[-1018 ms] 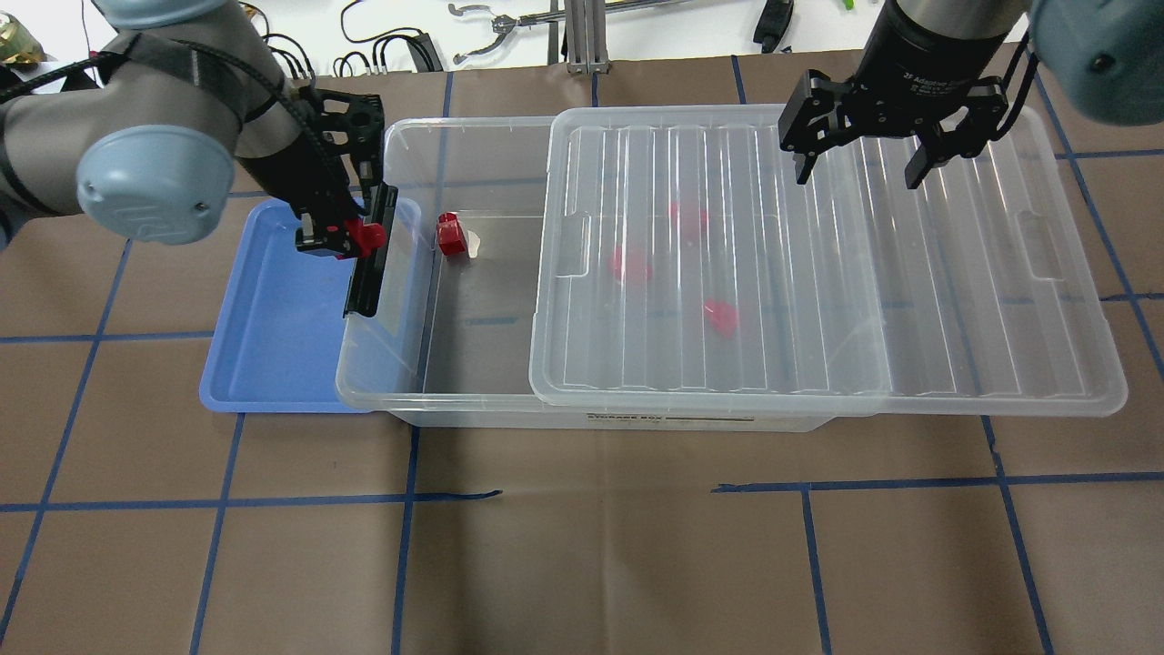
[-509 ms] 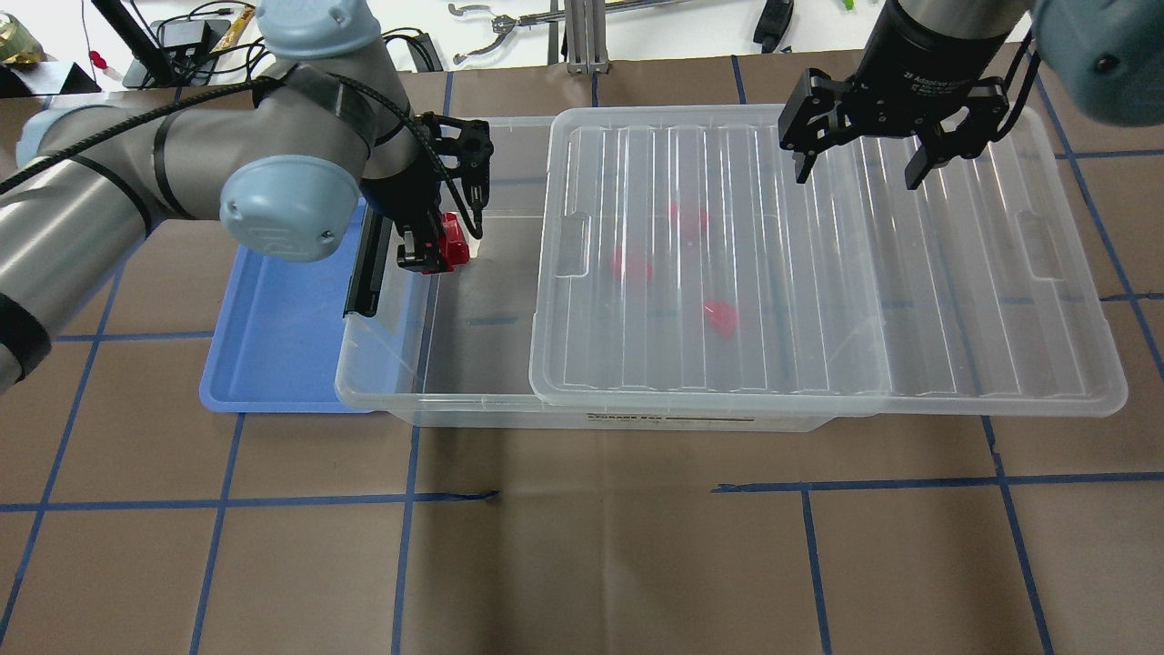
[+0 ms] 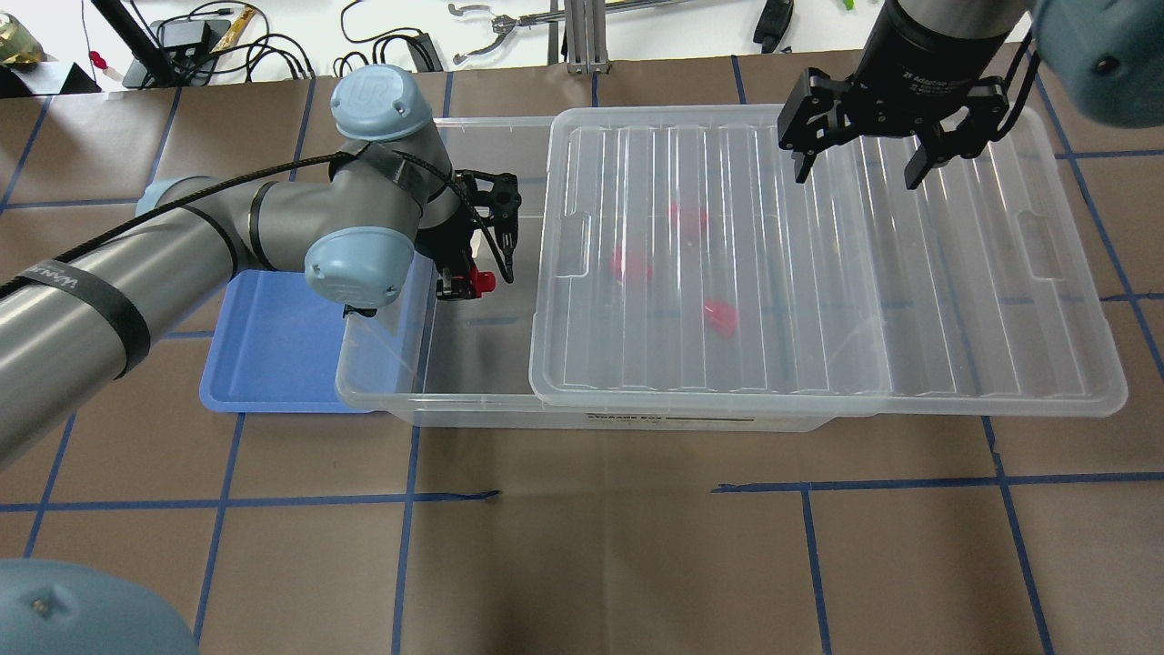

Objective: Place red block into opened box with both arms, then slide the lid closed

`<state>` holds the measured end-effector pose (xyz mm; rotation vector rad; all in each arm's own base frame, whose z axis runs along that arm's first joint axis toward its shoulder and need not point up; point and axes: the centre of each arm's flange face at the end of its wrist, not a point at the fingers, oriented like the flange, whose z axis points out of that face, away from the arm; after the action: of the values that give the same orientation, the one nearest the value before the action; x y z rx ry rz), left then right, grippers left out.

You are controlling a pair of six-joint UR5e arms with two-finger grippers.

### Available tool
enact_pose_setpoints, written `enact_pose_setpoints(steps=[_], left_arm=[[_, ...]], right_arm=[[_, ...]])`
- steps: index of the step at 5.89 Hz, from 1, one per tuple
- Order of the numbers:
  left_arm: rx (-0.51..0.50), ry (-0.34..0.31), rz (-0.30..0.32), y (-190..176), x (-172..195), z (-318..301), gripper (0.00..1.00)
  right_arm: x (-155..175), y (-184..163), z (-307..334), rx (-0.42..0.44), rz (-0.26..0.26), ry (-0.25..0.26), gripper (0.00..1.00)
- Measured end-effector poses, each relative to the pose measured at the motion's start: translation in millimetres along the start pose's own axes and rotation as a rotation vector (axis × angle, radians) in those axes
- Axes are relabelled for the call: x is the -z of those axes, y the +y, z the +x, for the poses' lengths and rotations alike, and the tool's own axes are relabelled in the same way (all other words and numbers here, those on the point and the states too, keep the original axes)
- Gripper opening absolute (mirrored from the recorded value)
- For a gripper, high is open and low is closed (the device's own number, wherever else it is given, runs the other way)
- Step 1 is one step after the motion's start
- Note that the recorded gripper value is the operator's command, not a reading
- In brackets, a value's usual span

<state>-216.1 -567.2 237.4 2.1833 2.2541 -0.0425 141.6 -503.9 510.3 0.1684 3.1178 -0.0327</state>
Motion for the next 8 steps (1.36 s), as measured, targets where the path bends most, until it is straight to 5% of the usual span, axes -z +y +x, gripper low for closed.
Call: enact_pose_setpoints(steps=[2, 5, 8], left_arm=[[-0.020, -0.001, -0.001, -13.3, -20.3, 3.8, 0.87], [-0.012, 0.003, -0.003, -13.2, -1.7, -0.7, 0.90], [0.088, 0.072, -0.019, -13.5, 114.4, 2.4, 0.90]], right_arm=[[1.7, 1.3, -0.8, 0.000, 0.003, 0.002, 1.00], [2.1, 1.8, -0.9, 0.001, 0.003, 0.003, 1.00], [1.3, 2.0, -0.8, 0.002, 0.001, 0.004, 1.00]])
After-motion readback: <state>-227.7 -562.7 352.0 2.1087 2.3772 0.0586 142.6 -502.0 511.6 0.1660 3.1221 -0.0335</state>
